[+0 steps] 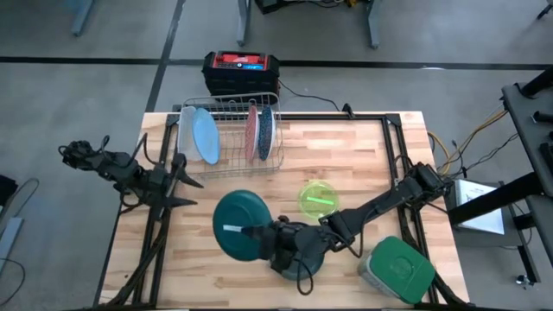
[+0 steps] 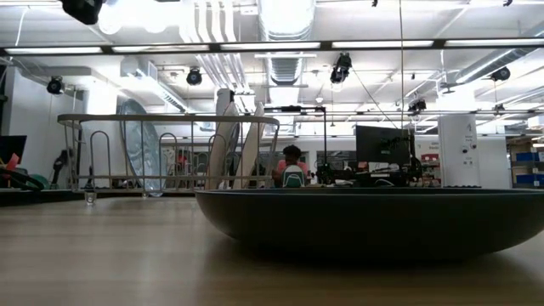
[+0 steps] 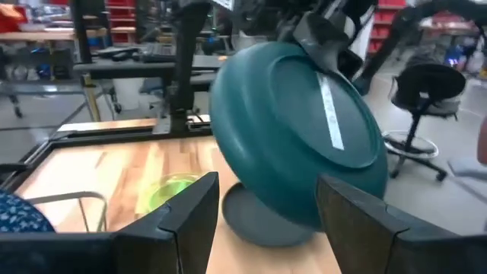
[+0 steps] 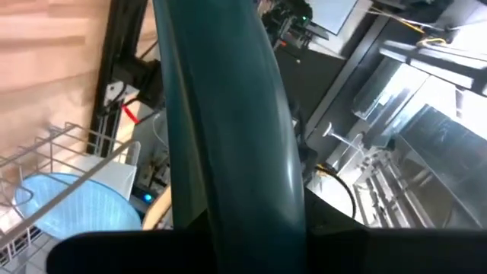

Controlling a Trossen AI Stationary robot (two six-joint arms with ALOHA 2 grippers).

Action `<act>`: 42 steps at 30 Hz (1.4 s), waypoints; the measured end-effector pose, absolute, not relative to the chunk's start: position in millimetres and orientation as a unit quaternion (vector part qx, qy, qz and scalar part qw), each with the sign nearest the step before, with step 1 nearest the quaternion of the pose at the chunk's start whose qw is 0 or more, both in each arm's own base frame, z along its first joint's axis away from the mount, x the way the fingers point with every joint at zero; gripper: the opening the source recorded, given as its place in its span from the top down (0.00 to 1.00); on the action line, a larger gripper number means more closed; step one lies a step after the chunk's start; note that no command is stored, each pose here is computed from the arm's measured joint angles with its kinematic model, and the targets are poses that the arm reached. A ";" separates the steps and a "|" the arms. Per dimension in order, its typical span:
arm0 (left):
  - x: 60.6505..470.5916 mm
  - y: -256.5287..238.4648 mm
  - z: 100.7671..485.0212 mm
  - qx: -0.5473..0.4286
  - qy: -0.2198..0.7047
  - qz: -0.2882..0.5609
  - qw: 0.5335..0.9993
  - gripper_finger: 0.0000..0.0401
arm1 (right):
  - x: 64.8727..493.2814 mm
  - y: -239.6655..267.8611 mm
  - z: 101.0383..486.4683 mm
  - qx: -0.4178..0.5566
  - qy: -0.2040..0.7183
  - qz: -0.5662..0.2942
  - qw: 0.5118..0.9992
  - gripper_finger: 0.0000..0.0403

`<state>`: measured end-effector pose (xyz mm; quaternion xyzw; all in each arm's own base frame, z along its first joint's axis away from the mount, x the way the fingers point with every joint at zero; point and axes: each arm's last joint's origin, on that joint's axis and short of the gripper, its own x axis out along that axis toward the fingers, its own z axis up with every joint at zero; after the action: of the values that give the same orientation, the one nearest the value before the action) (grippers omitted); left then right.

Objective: Sort dishes
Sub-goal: Put the green plate into the dish rack

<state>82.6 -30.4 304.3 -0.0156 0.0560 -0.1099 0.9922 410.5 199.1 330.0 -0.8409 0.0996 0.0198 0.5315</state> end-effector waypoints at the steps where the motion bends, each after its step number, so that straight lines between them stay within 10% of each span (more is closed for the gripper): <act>1: 82.3 -30.1 304.5 -0.022 0.055 -0.107 0.992 0.48 | 410.5 199.1 330.5 -0.842 0.099 0.018 0.530 0.96; 25: 102.8 -43.0 304.3 -0.090 0.055 -0.164 0.981 0.33 | 419.1 184.6 337.1 -0.943 0.074 0.019 0.323 0.96; 42: 82.5 -31.2 341.2 -0.032 0.029 -0.125 0.991 0.33 | 418.1 183.8 335.6 -0.938 0.104 0.006 0.332 0.96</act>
<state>82.5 -31.2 341.2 -0.0324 0.0293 -0.1253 0.9912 418.1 183.8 335.6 -0.9376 0.1043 0.0057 0.3317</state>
